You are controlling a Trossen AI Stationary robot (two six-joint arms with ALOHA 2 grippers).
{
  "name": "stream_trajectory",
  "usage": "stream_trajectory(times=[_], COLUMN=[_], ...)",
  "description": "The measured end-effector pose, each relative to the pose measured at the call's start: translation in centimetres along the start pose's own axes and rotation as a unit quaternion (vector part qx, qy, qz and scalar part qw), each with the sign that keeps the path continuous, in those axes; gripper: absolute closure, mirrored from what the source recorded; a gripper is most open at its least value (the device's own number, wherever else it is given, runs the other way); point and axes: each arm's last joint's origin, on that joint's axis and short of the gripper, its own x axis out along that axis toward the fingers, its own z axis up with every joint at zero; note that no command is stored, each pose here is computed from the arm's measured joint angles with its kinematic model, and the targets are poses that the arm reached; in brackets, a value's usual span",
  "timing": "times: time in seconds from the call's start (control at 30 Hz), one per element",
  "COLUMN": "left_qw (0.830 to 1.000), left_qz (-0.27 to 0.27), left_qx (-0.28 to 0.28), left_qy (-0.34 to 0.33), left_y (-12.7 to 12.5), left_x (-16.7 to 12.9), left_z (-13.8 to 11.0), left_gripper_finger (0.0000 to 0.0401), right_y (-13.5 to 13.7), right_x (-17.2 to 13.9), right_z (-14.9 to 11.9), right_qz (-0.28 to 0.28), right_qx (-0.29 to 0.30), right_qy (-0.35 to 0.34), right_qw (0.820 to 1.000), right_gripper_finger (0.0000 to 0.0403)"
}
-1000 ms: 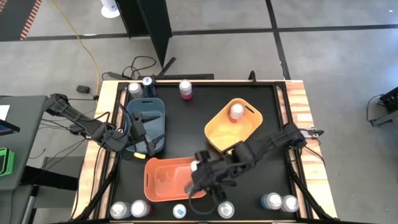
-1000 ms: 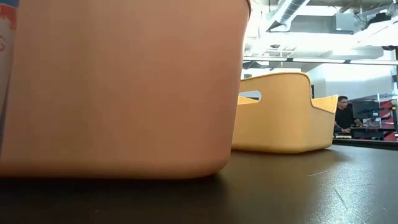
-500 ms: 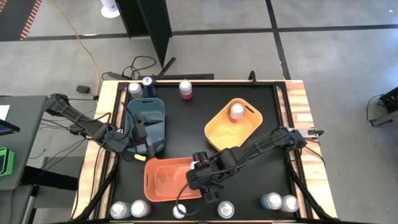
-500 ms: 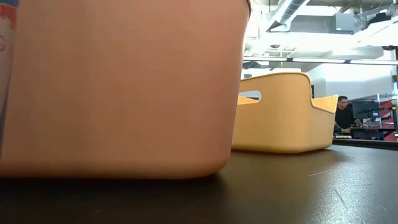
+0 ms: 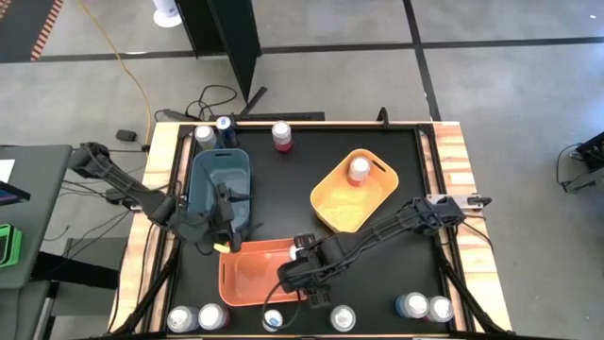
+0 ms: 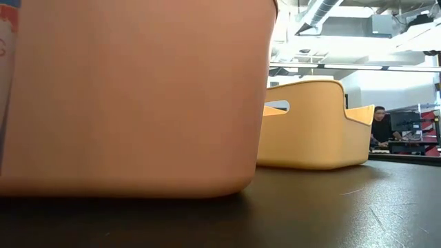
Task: Sort soda cans
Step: Put the blue soda can into the orange bin
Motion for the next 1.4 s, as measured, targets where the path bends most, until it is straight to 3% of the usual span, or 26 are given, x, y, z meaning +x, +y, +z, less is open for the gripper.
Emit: stream_trajectory(times=[0.2,0.63,0.9,1.4], left_qw=[0.999,0.997,0.997,0.997], left_qz=[-0.021,-0.058,-0.064,-0.066], left_qx=[0.012,0.044,0.042,0.044], left_qy=[-0.033,0.007,0.007,0.008], left_y=[-2.0,-6.0,-6.4,-6.4], left_x=[0.9,1.7,2.0,2.0], left_z=[0.2,-3.1,-3.3,-3.3], left_gripper_finger=[0.0042,0.0042,0.0042,0.0042], right_y=[0.1,0.1,0.1,0.4], right_x=[1.8,3.1,3.0,-0.6], right_z=[-0.1,-0.4,-0.5,-0.6], right_qz=[-0.01,-0.015,-0.017,-0.02], right_qx=[0.001,0.001,0.015,0.012], right_qy=[0.029,0.055,0.057,0.019], right_qw=[1.0,0.998,0.998,1.0], right_gripper_finger=[0.0169,0.0156,0.0112,0.0106])
